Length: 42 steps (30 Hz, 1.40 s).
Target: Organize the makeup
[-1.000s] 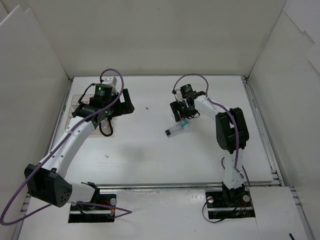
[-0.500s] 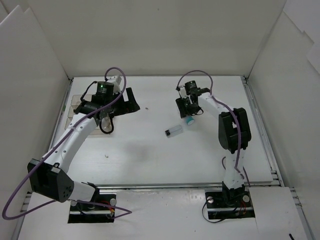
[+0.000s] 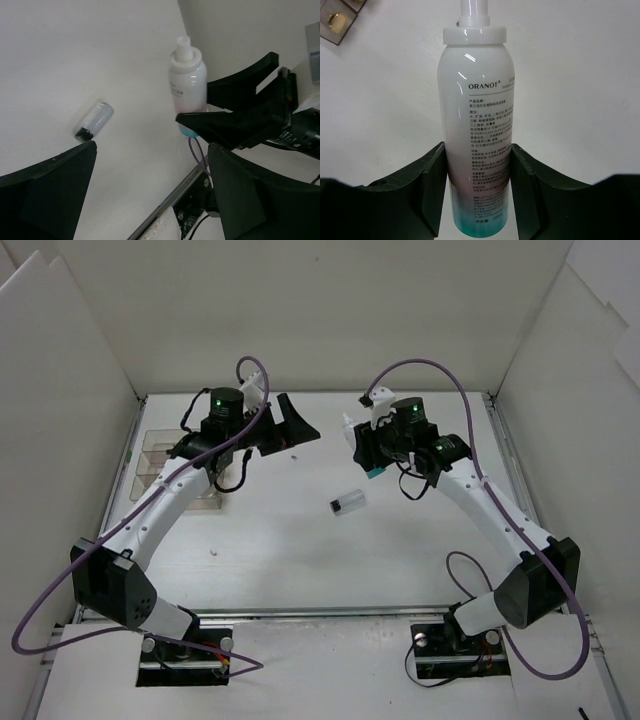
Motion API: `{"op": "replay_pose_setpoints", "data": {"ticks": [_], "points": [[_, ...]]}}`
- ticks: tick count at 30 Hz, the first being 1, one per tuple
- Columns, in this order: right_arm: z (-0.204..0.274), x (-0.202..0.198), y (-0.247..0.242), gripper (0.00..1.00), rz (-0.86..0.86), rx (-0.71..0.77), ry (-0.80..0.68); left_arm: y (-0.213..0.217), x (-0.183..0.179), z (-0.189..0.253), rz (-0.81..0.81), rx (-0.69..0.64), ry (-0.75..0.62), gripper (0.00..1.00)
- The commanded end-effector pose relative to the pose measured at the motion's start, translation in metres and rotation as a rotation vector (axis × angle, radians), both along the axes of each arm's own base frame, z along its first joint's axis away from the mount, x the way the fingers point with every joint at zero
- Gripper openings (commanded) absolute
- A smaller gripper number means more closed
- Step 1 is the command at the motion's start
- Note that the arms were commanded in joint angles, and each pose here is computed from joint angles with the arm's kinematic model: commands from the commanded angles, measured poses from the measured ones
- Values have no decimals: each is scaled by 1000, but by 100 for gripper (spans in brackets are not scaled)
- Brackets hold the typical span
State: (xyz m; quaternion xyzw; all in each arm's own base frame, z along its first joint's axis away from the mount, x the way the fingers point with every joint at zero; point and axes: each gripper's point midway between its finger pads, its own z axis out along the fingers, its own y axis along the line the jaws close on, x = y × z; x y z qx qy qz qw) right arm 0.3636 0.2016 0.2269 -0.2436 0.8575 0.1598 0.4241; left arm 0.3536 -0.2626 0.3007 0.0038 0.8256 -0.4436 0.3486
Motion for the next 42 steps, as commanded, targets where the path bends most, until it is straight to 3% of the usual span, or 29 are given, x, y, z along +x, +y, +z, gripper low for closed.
{"op": "replay_pose_setpoints", "data": {"ticks": [1, 11, 21, 26, 33, 36, 39, 40, 42], "points": [[29, -11, 15, 0, 38, 117, -68, -29, -3, 49, -93, -153, -117, 88], [58, -34, 27, 0, 51, 252, -111, -79, -19, 47, -180, -248, -106, 88], [79, -43, 38, 0, 86, 342, -145, -102, -15, 40, -152, -263, -88, 83], [81, -43, 41, 0, 96, 348, -151, -108, -13, 47, -157, -280, -103, 66], [79, -41, 44, 1, 92, 352, -143, -117, -18, 48, -192, -324, -92, 13], [77, -38, 42, 7, 75, 347, -139, -116, -21, 50, -196, -349, -91, 1], [77, -35, 39, 35, 47, 344, -146, -114, -22, 54, -189, -342, -112, 0], [78, -34, 38, 54, 41, 342, -149, -112, -22, 53, -184, -330, -111, 0], [80, -34, 35, 74, 25, 336, -163, -109, -21, 54, -176, -307, -139, 0]]}}
